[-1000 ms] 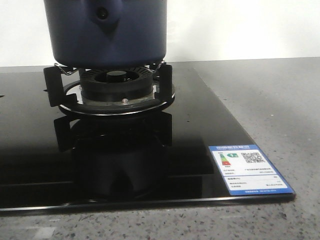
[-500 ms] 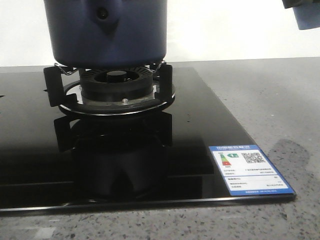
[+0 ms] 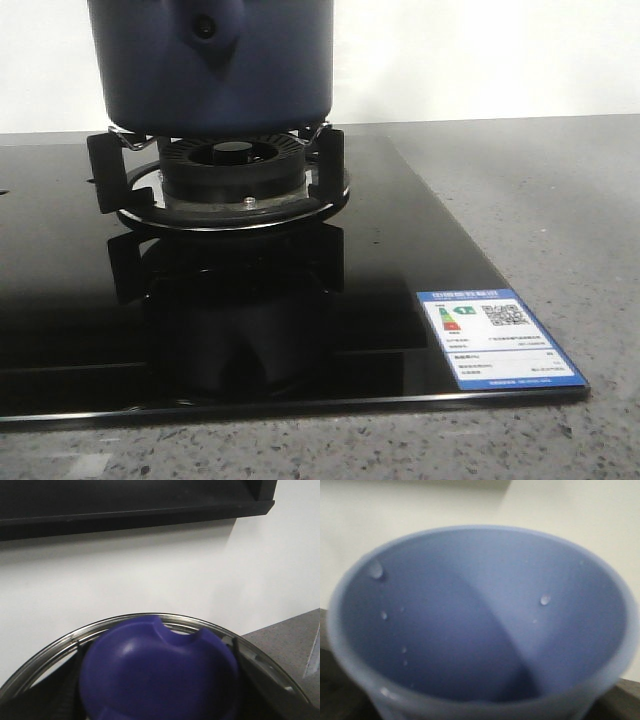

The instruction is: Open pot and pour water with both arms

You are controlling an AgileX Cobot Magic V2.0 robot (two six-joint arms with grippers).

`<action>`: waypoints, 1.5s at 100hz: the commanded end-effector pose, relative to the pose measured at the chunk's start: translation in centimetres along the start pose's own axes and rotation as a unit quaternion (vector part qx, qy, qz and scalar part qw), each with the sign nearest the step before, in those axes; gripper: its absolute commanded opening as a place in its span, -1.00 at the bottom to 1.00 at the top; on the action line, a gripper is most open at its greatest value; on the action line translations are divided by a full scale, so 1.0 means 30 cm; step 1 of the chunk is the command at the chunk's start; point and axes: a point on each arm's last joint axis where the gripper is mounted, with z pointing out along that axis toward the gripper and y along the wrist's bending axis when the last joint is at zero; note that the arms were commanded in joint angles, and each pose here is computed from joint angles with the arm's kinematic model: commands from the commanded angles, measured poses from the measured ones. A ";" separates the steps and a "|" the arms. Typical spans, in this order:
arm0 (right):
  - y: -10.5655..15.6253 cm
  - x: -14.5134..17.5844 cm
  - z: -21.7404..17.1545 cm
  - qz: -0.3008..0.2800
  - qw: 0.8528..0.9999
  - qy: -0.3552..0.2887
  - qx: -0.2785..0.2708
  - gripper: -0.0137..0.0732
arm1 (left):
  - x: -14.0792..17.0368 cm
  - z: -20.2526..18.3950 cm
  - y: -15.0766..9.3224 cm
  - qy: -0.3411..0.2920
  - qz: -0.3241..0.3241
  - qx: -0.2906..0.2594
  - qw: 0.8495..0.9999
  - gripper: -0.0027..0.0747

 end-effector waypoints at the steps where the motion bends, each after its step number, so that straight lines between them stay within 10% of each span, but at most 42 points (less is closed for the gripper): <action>1: 0.002 -0.043 -0.029 -0.036 0.998 -0.055 -0.009 -0.05 | -0.093 -0.045 0.013 -0.080 -0.001 -0.025 0.997 -0.03; 44: -0.194 0.221 -0.125 0.016 0.997 -0.039 0.065 -0.05 | -0.094 -0.045 0.014 -0.081 -0.001 -0.026 0.996 -0.03; 119: -0.222 0.426 -0.036 0.064 0.997 0.031 0.039 -0.04 | -0.094 -0.045 0.014 -0.081 -0.001 -0.026 0.996 -0.03; 150: -0.218 0.416 -0.041 0.062 0.997 0.025 0.038 0.83 | -0.094 -0.045 0.014 -0.081 -0.001 -0.026 0.996 -0.03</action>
